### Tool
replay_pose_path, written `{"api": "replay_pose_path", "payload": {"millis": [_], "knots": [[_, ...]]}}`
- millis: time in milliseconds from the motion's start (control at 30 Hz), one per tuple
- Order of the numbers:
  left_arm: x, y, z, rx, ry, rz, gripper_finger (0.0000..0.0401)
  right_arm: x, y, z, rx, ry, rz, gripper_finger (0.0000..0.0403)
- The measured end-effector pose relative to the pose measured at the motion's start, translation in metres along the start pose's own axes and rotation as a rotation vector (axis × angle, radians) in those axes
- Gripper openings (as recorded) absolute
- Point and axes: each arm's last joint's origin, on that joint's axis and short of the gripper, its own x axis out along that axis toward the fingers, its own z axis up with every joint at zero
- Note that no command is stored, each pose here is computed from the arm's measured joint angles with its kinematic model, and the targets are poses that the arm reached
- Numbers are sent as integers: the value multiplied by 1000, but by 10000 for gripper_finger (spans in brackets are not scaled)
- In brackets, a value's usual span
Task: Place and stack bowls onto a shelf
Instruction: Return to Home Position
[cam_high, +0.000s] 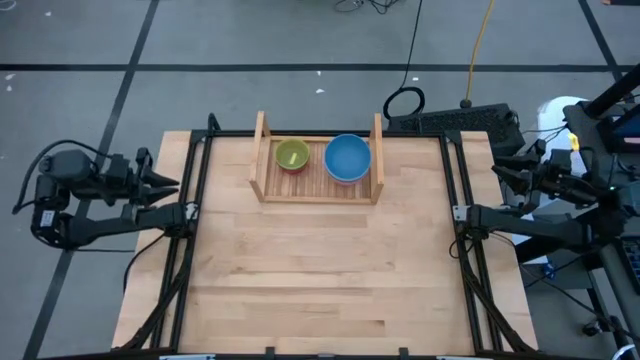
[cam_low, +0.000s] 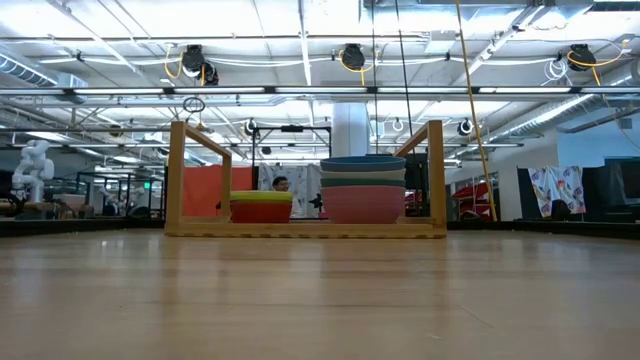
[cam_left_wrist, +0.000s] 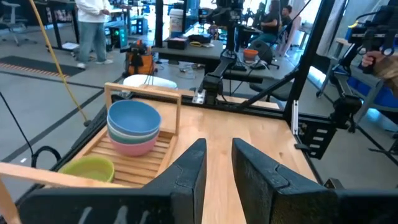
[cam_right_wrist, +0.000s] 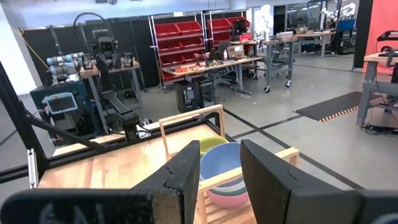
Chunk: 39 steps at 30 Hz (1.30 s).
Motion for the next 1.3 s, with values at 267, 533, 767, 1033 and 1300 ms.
{"api": "replay_pose_path", "payload": {"millis": [267, 533, 767, 1033, 1300], "knots": [[-4, 1, -23, -18, -12, -2, 83, -4, -3, -13, 16, -51, 7, 109], [-8, 2, -47, -15, -81, -10, 83, -10, -6, -30, 52, -71, 12, 109], [-2, 3, -54, -20, -71, -46, 83, -7, -6, -35, 53, -50, 8, 109], [18, 8, -61, 51, -83, -45, 83, 10, -4, -39, 31, -70, 13, 109], [52, 17, -79, 71, -82, -47, 83, 42, 0, -54, 35, -78, 43, 109]]}}
